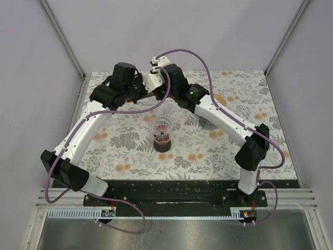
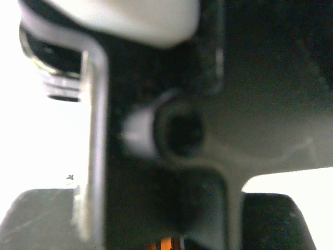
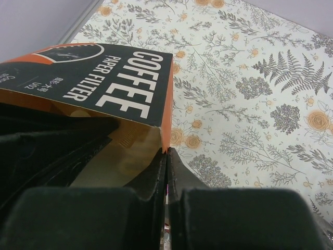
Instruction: Place the coffee filter in the dripper
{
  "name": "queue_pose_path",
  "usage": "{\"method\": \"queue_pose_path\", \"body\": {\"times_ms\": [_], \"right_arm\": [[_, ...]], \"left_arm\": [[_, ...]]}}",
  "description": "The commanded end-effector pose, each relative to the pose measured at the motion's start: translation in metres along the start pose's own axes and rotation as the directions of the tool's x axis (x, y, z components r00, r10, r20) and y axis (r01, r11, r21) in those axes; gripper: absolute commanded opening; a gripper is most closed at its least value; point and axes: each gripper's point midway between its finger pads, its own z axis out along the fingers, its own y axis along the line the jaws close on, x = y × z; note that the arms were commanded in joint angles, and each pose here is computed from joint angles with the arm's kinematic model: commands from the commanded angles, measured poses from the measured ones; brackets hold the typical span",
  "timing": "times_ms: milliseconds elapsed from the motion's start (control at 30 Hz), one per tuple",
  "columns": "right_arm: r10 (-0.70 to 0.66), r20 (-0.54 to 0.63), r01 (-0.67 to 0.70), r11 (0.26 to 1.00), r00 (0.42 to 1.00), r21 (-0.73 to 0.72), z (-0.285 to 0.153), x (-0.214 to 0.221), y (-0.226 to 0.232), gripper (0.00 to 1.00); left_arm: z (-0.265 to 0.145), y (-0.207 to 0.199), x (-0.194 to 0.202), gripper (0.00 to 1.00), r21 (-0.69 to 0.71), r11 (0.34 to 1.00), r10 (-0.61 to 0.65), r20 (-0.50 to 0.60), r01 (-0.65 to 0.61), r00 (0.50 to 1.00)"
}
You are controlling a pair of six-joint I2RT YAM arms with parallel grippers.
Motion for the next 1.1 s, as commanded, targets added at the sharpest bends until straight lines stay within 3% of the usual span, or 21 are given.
{"method": "queue_pose_path", "body": {"times_ms": [0,333,500,800,1067], "right_arm": [[0.011,0.106,-0.007,0.999,0.994,-0.042,-0.014,-0.035,0.013,0.0],[0.06,0.086,-0.059,0.998,0.994,-0.011,0.009,-0.03,-0.014,0.0],[0.08,0.076,-0.082,0.996,0.994,0.019,0.024,-0.023,-0.031,0.0],[0.075,0.041,-0.078,0.994,0.996,0.071,0.063,-0.003,-0.049,0.0],[0.04,0.048,-0.039,0.999,0.998,-0.001,0.108,0.011,-0.038,0.0]], "left_arm": [[0.0,-0.003,0.011,0.0,0.016,0.999,-0.042,-0.037,0.042,0.998],[-0.074,0.004,-0.065,0.0,0.087,0.978,-0.205,0.226,0.19,0.952],[-0.101,0.02,-0.083,0.0,0.068,0.964,-0.264,0.291,0.256,0.919],[-0.131,0.062,-0.078,0.0,-0.078,0.937,-0.297,0.33,0.339,0.896],[-0.143,0.087,-0.049,0.0,-0.199,0.904,-0.313,0.294,0.378,0.903]]}}
